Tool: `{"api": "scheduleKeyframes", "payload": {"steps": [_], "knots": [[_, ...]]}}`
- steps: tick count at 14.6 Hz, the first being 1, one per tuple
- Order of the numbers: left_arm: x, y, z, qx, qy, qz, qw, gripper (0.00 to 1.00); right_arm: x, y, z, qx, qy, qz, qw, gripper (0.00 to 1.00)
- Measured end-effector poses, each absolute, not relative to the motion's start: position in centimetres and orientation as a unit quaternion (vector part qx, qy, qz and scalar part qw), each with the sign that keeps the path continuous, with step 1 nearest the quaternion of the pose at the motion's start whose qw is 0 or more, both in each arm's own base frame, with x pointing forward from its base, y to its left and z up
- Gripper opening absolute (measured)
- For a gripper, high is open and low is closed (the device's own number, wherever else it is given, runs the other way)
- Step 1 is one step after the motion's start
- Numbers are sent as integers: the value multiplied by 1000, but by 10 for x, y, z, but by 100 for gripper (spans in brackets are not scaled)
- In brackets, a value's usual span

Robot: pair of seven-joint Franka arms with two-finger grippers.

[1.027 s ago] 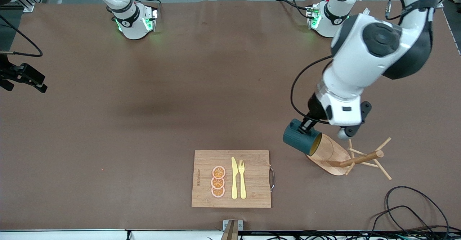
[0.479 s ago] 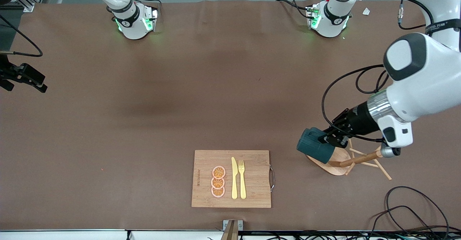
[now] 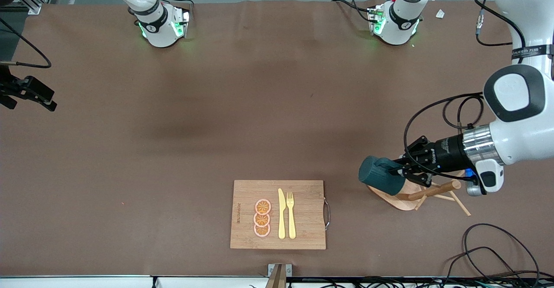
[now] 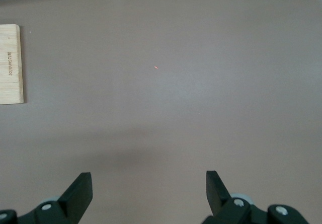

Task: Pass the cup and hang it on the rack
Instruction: 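Carry the mug to the wooden rack and align it with a peg, then lower the mug onto the rack peg with the left gripper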

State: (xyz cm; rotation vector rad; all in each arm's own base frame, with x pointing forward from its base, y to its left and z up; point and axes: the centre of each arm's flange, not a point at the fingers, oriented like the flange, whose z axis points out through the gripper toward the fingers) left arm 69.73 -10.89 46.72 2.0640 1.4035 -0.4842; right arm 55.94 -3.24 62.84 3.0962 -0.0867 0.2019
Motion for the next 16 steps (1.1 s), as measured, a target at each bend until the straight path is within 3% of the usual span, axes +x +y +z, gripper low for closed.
{"api": "scheduleKeyframes", "payload": {"steps": [16], "knots": [[703,-43,430,745,569,-207,281,21,558,-32,627,998,-28,58,19,100]]}}
